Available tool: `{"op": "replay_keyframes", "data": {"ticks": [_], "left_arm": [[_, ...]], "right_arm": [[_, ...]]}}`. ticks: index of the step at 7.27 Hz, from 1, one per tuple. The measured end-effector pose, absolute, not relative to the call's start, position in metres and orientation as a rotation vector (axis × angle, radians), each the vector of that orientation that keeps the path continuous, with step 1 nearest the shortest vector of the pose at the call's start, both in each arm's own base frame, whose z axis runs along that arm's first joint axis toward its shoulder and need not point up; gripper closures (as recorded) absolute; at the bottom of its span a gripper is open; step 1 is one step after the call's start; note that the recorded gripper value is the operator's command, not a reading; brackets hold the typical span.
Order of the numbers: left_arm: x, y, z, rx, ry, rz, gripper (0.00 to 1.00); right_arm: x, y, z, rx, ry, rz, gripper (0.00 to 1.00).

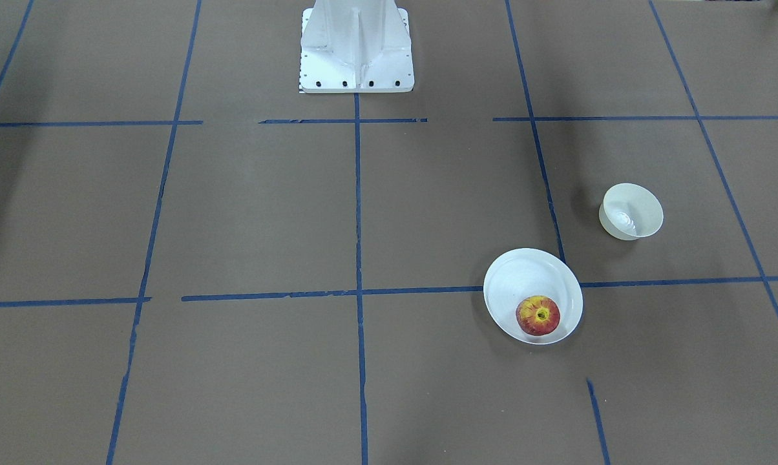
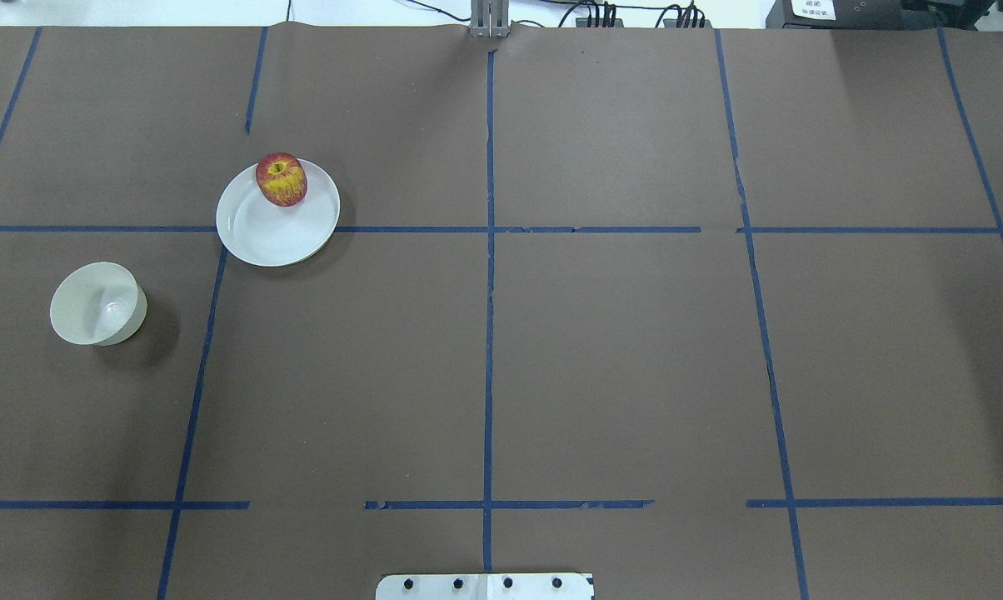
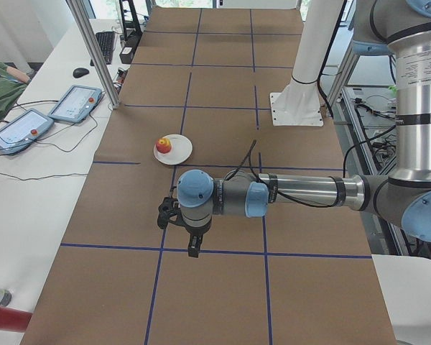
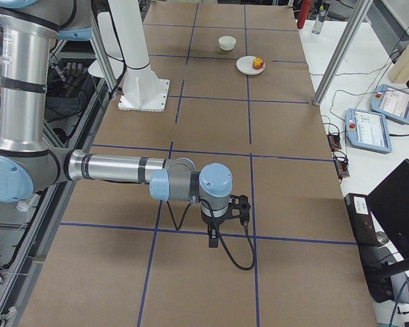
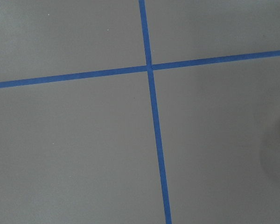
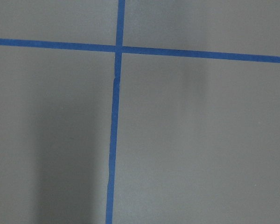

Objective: Move apple from plate to bowl

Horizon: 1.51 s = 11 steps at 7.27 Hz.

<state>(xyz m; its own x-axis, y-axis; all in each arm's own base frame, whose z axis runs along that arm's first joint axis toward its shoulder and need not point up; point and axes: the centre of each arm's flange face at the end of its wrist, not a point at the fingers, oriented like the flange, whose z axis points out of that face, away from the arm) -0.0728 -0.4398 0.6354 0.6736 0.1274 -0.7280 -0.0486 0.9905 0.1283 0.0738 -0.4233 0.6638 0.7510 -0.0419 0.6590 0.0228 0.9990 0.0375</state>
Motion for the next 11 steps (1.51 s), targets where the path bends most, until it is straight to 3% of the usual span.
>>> {"op": "replay_keyframes", "data": {"ticks": [7,11], "left_arm": [[-0.071,-0.460,0.616,0.212,0.823,0.130,0.00],[0.017,-0.575,0.497,0.281,0.785,0.049,0.00]], "right_arm": [[0.074,-0.423,0.664,0.027,-0.720,-0.035,0.00],[0.074,-0.423,0.664,0.028,-0.720,-0.035,0.00]]}}
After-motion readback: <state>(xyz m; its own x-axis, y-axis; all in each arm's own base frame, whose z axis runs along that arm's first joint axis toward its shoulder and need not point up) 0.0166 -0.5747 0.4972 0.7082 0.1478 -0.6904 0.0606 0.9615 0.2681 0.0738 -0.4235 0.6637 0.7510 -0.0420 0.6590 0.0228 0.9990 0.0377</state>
